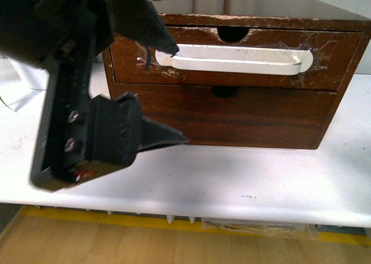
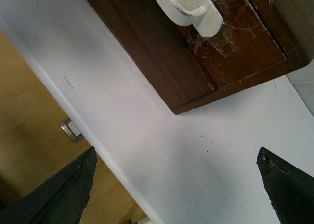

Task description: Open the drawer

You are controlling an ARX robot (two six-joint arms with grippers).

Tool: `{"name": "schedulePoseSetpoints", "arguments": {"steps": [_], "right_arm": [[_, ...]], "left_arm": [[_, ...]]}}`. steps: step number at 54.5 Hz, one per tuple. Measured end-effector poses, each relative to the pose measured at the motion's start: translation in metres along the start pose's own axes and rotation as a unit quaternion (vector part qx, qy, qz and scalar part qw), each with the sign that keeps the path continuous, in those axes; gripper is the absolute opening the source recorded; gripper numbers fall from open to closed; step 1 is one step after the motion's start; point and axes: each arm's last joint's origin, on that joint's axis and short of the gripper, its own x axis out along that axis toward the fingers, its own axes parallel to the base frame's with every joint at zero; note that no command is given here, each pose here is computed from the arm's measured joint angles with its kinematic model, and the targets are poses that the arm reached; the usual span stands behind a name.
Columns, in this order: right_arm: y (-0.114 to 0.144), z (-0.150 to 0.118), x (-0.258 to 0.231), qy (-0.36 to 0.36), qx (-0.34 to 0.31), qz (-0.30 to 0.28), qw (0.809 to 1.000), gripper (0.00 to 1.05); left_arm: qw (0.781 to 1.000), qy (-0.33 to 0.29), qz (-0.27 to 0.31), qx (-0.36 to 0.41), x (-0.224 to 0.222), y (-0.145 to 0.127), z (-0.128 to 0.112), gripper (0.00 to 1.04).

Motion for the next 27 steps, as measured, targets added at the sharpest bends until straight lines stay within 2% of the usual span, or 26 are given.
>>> {"name": "schedulePoseSetpoints", "arguments": {"steps": [14, 27], "right_arm": [[-0.008, 0.006, 0.006, 0.012, -0.026, 0.018, 0.999, 0.96], [-0.007, 0.005, 0.007, 0.013, -0.032, 0.040, 0.999, 0.96]], "left_arm": [[1.000, 0.007, 0.003, 0.027, 0.023, 0.026, 0.019, 0.99], [0.999, 0.016, -0.005, 0.030, 0.045, 0.037, 0.020, 0.99]]}}
